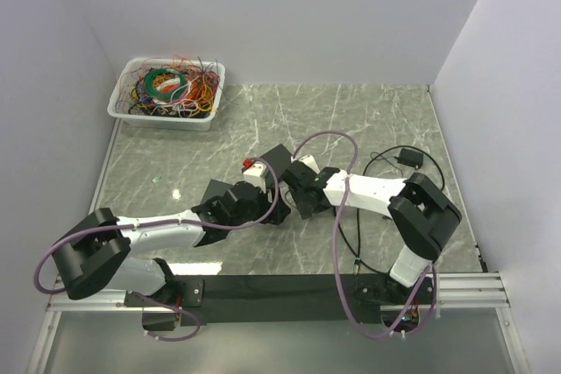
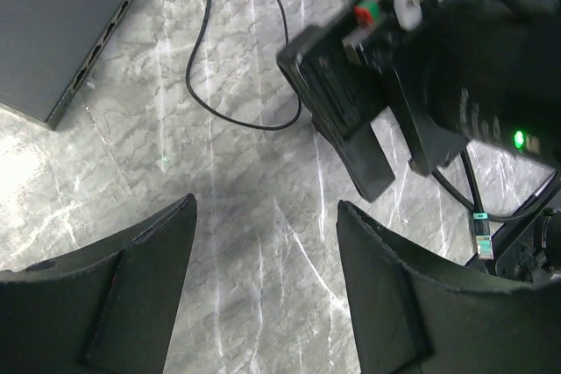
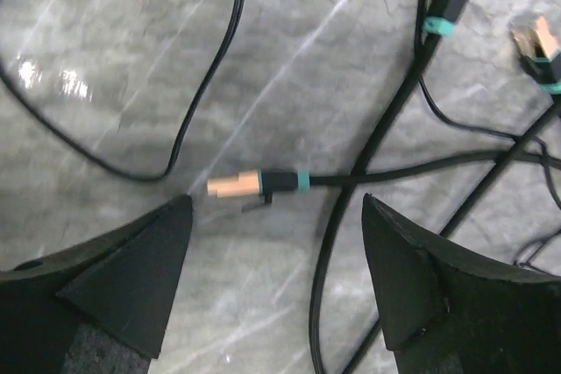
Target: Insert the plug into the switch port
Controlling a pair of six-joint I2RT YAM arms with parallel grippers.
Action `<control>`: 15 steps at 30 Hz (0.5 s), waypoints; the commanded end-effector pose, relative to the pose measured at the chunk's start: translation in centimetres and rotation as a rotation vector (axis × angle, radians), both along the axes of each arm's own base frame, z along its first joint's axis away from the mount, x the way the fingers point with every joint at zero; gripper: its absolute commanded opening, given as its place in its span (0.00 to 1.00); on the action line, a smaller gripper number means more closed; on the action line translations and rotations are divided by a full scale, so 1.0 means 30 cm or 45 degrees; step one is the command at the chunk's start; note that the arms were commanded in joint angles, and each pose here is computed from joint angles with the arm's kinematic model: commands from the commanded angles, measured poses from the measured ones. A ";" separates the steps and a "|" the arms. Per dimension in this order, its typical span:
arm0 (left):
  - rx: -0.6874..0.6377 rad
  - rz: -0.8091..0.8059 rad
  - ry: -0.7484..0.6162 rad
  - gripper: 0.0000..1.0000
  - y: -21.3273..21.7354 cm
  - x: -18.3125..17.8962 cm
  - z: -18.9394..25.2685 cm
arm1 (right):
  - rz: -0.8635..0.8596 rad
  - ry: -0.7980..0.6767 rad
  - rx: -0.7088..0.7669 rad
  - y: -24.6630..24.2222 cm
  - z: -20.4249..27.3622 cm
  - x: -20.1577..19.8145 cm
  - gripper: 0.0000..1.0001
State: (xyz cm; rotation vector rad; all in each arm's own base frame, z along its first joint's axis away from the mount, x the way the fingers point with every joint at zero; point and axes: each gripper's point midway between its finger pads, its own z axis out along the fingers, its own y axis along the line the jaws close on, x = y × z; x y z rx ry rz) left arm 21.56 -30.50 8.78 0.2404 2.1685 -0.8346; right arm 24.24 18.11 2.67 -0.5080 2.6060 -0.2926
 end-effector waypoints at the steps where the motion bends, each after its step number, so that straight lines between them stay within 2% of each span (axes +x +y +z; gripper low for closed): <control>1: -0.071 0.030 -0.047 0.71 -0.012 0.016 0.066 | -0.005 0.043 0.012 0.008 -0.055 0.029 0.85; 5: -0.111 0.078 -0.080 0.71 0.016 0.020 0.110 | 0.013 0.017 0.063 0.044 -0.036 0.072 0.85; 9: -0.133 0.100 -0.115 0.71 0.042 0.018 0.160 | -0.014 0.076 0.056 0.025 -0.063 0.083 0.85; 15: -0.113 0.121 -0.116 0.71 0.067 0.014 0.154 | -0.021 0.151 0.076 0.016 -0.088 0.048 0.82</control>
